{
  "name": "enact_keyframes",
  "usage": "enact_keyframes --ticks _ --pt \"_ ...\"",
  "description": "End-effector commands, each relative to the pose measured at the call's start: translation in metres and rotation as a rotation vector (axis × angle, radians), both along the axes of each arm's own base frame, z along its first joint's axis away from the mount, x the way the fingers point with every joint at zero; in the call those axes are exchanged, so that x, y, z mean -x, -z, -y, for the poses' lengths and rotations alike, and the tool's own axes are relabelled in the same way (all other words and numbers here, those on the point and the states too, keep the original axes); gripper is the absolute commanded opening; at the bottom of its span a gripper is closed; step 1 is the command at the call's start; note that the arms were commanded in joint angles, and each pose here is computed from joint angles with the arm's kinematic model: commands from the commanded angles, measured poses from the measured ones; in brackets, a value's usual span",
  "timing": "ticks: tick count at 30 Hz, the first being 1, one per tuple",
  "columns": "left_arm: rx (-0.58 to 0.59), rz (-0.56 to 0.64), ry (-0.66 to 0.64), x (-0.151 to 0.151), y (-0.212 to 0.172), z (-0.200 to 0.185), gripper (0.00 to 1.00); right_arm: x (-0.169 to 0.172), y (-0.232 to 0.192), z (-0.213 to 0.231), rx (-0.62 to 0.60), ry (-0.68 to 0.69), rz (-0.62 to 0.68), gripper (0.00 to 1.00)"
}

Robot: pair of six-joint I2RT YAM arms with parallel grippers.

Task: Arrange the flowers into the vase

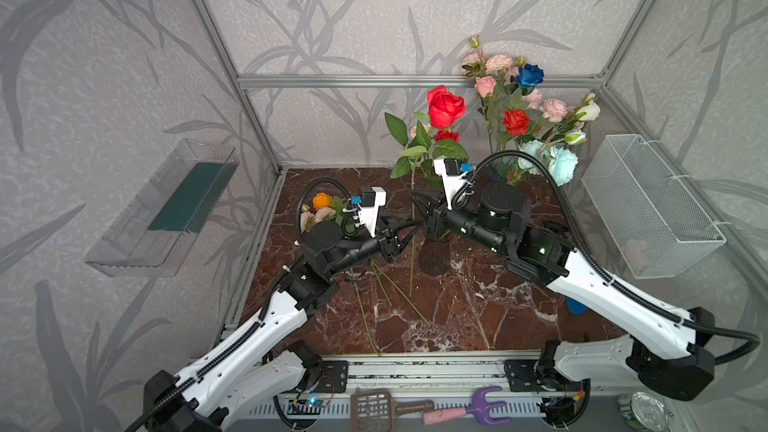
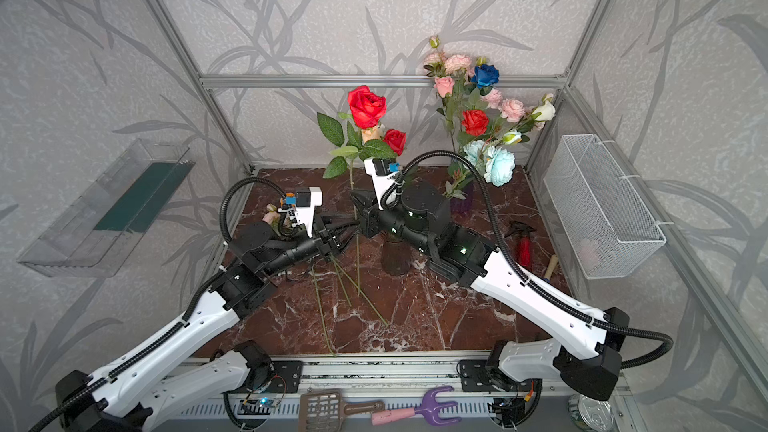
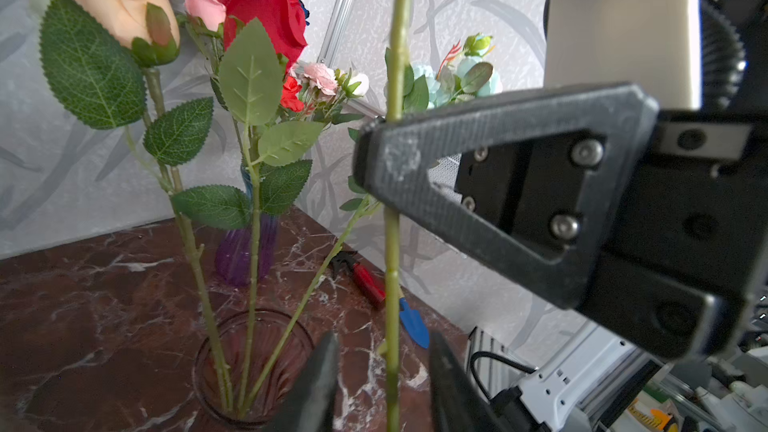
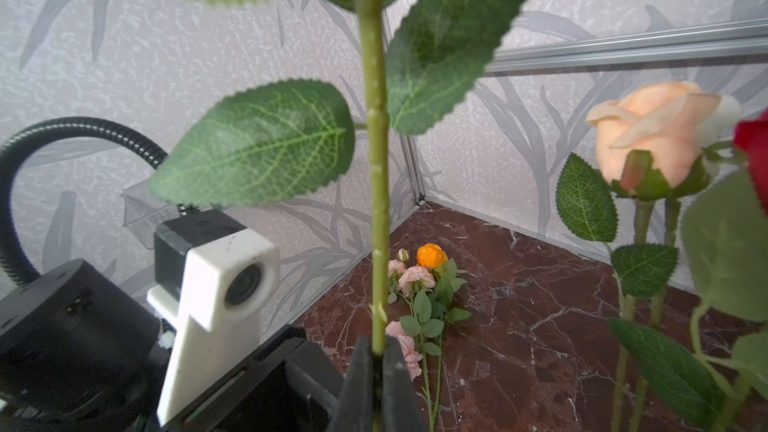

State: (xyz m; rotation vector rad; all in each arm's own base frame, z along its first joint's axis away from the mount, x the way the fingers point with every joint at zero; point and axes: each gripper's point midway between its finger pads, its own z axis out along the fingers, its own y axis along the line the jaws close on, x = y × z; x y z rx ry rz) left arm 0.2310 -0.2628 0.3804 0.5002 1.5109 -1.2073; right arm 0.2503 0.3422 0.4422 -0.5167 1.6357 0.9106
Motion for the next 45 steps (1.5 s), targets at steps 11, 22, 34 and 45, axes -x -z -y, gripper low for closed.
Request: enact_keyframes --ticks 11,22,34,45 --pt "0.05 0.062 -0.388 -0.026 -0.005 -0.062 0.58 -0.002 -0.088 0.107 -0.036 0.392 0.358 0.0" --pt "0.027 0.068 -0.386 -0.028 -0.004 -0.06 0.58 -0.046 -0.092 0.114 0.004 0.566 0.445 0.0" --pt "0.03 0.07 -0.388 -0.028 -0.005 -0.062 0.58 -0.072 0.004 0.09 0.109 0.526 0.274 0.06" --pt "-0.016 0.017 -0.443 -0.044 0.01 -0.066 0.58 -0.07 0.037 0.096 0.178 0.526 0.15 0.44"
